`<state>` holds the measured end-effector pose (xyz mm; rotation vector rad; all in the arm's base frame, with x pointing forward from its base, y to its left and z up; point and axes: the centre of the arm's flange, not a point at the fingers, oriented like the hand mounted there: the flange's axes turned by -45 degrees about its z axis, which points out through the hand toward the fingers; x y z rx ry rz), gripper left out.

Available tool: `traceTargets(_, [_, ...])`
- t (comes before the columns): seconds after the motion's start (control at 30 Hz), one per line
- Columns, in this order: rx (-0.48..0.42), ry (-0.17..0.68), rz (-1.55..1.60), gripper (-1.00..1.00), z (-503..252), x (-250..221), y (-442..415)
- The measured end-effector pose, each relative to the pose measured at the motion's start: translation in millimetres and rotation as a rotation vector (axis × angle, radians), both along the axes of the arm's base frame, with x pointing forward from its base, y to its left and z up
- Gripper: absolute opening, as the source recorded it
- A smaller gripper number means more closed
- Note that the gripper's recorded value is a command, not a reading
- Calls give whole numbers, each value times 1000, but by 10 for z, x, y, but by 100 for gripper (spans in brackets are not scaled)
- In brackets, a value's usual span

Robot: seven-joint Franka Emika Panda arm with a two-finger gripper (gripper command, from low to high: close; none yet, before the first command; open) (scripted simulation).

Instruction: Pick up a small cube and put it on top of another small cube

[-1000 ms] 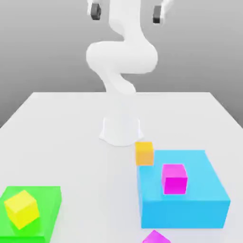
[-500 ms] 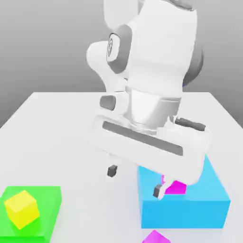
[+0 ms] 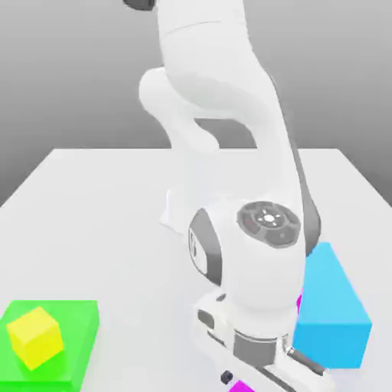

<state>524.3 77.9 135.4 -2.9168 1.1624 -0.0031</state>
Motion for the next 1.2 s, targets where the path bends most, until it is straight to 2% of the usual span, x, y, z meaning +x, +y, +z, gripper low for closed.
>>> traceTargets(0.13, [0,-1,-1,-100,-20,-1,2])
traceTargets(0.3, [4,4,-38,-100,511,-6,-113])
traceTargets(0.57, [-108,50,129,-100,966,-454,-286])
traceTargets(0.73, [-140,66,235,-100,1284,-781,-368])
traceTargets(0.93, [-126,62,358,-100,1647,-1209,-438])
traceTargets(1.2, [-57,30,638,-100,1989,-1847,-306])
